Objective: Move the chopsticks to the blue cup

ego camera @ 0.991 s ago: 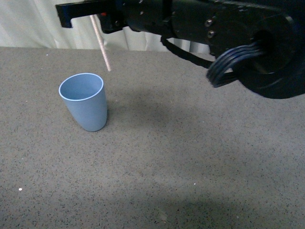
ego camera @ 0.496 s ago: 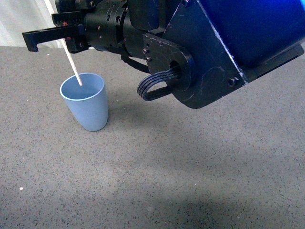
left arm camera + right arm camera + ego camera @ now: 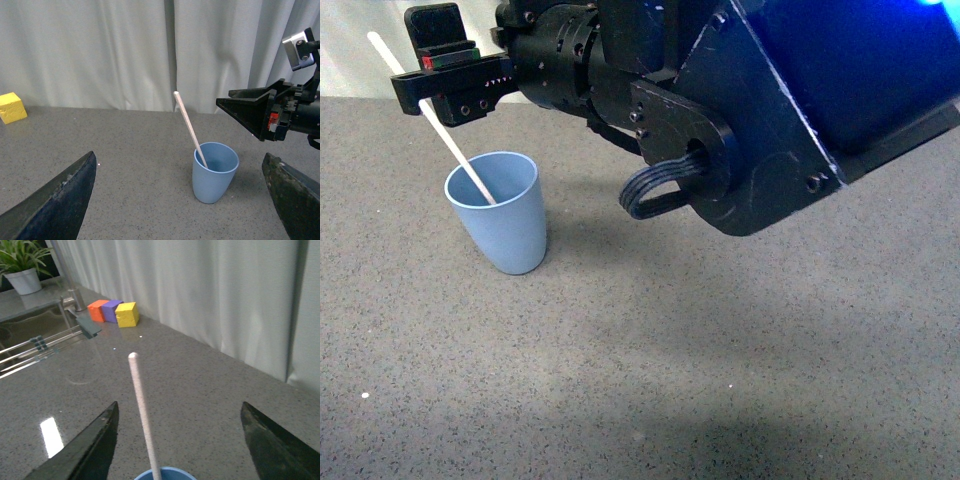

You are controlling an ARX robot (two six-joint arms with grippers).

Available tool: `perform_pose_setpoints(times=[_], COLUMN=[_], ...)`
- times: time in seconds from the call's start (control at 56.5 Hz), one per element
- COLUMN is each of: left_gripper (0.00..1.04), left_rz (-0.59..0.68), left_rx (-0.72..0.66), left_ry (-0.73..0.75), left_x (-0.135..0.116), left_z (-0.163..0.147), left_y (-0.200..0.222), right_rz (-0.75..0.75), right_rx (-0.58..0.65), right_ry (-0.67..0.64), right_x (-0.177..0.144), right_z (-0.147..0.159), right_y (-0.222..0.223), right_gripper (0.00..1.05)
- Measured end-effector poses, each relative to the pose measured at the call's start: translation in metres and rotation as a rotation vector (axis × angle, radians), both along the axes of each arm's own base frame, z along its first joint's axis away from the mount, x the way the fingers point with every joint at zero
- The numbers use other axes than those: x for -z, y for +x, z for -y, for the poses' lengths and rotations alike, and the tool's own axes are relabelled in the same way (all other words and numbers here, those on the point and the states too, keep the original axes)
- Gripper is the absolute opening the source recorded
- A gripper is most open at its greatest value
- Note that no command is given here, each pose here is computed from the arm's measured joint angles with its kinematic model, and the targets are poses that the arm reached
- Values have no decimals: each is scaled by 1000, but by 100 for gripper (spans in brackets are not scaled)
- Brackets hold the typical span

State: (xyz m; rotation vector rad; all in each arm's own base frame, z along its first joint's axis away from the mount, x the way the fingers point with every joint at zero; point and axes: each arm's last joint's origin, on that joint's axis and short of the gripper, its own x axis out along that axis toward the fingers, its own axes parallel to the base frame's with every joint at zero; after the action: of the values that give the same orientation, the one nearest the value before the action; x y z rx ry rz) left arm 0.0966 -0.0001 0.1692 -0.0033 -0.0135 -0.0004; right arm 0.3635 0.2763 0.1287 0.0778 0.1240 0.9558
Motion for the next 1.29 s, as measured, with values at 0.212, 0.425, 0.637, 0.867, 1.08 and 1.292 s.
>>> perform_pose_setpoints(times=[0.212, 0.425, 0.637, 0.867, 1.08, 1.292], left_gripper=[98, 98, 98, 98, 98, 98], left_rz=[0, 0, 0, 0, 0, 0], left_rx=[0, 0, 1, 0, 0, 0], left_ry=[0, 0, 0, 0, 0, 0], left_x=[0, 0, 0, 0, 0, 0], left_z=[0, 0, 0, 0, 0, 0], left_y=[0, 0, 0, 0, 0, 0], right_rz=[5, 121, 109, 119, 109, 108], right_rx=[156, 884, 954, 938, 952, 949], right_ry=[-36, -57, -89, -82, -90, -88], right_x=[-4, -15, -23, -34, -32, -32], right_z=[26, 94, 185, 222, 246, 259], right_y=[-4, -35, -99, -142, -172, -194], right_gripper=[96, 65, 19, 1, 1, 1])
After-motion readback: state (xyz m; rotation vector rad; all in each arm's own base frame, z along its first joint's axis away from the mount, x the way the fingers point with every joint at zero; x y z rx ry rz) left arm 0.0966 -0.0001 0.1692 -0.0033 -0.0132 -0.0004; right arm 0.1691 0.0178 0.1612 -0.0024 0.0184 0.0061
